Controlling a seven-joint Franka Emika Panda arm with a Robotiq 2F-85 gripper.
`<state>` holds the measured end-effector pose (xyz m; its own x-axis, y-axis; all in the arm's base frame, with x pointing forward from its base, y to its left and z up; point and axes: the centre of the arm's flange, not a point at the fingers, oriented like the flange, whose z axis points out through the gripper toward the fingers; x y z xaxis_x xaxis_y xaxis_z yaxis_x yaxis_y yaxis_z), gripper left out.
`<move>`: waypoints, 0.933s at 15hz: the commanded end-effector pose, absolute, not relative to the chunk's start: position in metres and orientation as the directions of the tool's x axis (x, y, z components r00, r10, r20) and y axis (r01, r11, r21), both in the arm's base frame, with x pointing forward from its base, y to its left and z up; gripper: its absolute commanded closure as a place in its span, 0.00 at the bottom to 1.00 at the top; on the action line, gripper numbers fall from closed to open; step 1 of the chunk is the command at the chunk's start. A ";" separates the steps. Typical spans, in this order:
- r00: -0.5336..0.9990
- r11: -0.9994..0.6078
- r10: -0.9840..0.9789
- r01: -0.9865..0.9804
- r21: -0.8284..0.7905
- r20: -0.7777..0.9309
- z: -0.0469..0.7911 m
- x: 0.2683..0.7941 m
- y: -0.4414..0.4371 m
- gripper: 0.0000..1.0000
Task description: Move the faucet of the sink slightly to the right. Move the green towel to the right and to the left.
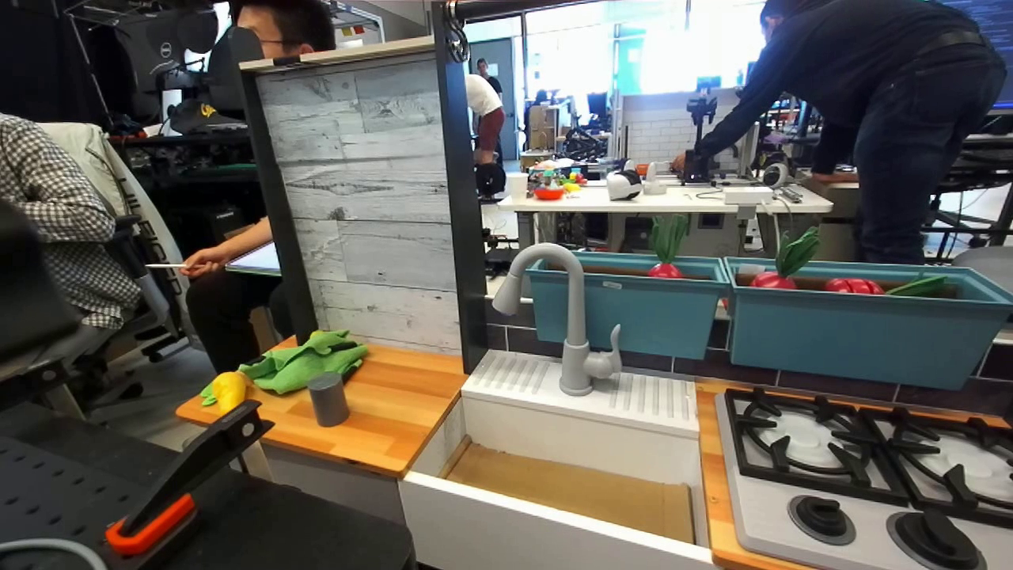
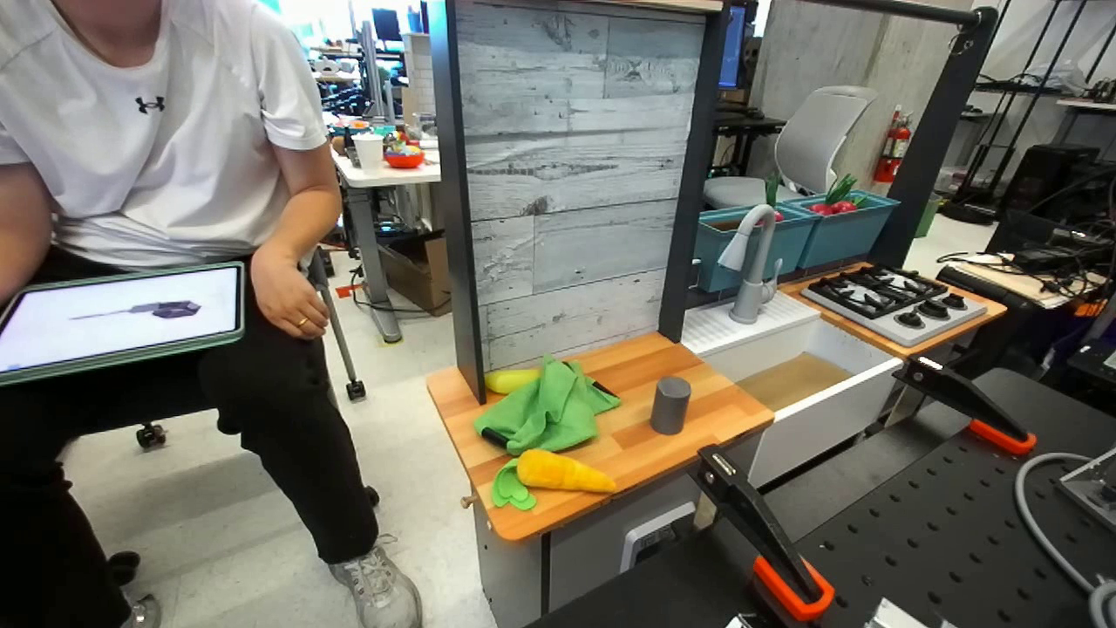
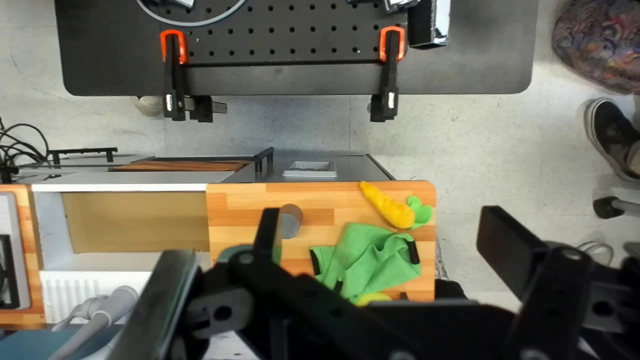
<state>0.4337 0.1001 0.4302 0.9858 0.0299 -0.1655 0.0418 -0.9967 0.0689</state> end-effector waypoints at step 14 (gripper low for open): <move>0.887 -0.890 -0.449 -0.455 0.033 0.109 0.319 0.506 -0.143 0.00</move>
<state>0.4853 -0.1237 0.3395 0.9204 -0.3880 0.0471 -0.3899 -0.9200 0.0405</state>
